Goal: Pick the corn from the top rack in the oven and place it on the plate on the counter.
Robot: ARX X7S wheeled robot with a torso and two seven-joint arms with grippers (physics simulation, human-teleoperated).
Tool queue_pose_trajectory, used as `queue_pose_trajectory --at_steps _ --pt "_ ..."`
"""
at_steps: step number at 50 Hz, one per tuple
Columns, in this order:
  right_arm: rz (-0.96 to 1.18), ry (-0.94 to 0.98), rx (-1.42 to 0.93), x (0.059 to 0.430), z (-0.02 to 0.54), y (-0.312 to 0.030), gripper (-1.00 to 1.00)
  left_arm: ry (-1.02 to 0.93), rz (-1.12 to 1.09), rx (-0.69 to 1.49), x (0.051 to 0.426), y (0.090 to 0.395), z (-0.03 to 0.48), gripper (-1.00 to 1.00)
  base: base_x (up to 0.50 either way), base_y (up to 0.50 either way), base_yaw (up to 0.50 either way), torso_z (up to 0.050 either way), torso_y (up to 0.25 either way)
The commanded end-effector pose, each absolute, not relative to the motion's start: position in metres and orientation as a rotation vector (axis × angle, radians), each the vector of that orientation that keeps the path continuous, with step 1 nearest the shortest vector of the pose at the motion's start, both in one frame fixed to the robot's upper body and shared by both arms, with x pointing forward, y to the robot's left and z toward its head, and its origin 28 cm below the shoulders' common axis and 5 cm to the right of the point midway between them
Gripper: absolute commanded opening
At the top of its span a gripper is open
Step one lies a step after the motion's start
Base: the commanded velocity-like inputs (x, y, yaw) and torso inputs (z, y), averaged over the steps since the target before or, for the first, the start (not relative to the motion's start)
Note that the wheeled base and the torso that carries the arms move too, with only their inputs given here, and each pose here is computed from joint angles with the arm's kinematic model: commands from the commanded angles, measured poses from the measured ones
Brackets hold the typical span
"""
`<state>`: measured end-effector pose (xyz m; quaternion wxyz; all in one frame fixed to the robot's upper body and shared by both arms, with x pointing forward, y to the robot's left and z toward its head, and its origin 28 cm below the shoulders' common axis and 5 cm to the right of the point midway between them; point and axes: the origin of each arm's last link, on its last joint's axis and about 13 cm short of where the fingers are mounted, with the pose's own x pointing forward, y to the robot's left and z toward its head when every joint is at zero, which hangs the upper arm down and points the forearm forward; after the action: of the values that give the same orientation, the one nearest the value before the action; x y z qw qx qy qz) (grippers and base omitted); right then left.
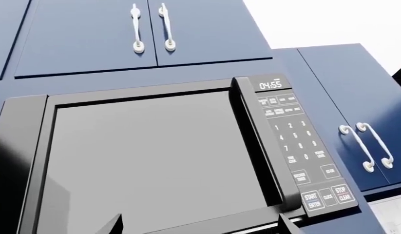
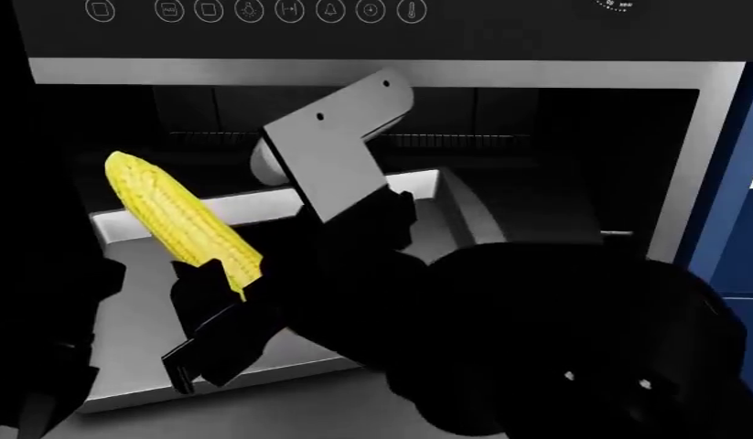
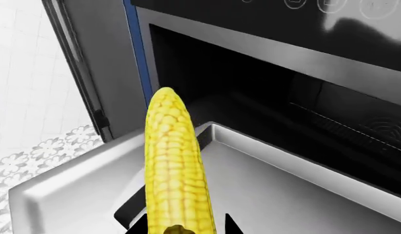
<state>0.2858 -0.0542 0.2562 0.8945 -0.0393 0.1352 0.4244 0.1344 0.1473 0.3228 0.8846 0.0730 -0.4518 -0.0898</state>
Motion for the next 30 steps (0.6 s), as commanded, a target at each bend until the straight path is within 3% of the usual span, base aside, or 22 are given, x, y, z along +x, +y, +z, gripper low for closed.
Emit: queue_pose_trajectory --at_steps 1,30 --pt "0.913 0.196 -0.039 0.266 0.268 -0.057 -1.00 -0.938 -0.187 0.149 0.135 0.147 0.321 1.00 0.00 0.00 0.00 0.000 0.000" --pt "1.042 -0.028 -0.029 0.185 0.283 -0.044 -1.00 -0.922 -0.180 0.139 0.139 0.150 0.313 1.00 0.00 0.00 0.00 0.000 0.000"
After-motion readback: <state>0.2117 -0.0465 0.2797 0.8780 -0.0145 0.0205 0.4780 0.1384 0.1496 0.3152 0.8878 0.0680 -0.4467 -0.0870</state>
